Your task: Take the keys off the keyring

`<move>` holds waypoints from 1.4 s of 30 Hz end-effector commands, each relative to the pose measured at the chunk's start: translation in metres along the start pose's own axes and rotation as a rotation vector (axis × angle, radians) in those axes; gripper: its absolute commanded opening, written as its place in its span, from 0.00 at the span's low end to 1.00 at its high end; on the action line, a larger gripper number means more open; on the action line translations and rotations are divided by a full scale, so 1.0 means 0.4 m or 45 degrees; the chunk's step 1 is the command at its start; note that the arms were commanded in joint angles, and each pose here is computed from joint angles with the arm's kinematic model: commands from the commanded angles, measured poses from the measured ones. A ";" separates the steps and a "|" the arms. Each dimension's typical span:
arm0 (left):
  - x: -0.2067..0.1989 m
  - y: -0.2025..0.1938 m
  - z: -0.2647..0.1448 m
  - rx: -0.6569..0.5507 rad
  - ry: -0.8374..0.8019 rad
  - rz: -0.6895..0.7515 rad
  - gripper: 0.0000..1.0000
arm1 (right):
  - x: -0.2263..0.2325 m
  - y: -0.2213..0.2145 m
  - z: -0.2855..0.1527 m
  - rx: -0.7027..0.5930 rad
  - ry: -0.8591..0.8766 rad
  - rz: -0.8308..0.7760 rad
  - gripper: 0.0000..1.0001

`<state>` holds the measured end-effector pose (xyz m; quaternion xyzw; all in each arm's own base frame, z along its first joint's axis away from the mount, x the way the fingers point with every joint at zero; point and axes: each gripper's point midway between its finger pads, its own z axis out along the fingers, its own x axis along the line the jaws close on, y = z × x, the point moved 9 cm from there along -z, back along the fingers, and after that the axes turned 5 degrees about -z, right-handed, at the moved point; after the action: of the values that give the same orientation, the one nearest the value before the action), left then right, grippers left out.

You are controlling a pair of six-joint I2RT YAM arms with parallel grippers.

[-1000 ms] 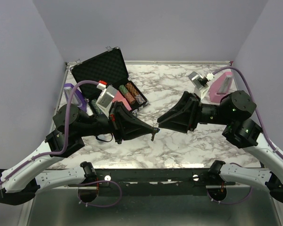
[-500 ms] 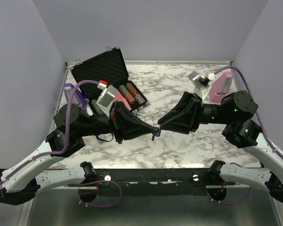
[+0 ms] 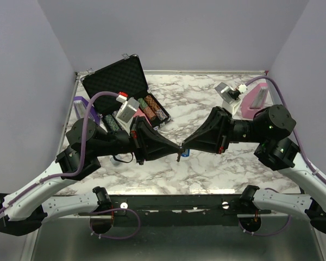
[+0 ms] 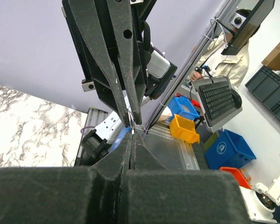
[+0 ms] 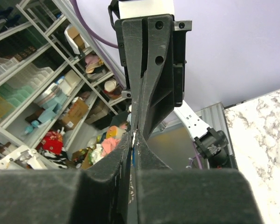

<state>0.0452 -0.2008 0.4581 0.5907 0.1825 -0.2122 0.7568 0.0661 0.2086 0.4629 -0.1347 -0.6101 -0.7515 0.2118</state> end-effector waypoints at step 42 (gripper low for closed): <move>0.017 -0.062 -0.024 0.292 0.071 -0.105 0.00 | -0.006 -0.043 -0.013 0.593 0.152 -0.011 0.01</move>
<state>0.0393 -0.1986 0.4339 0.6606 0.2104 -0.2415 0.6790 0.0681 0.2118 0.4505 -0.0565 -0.7435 -0.6243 0.2329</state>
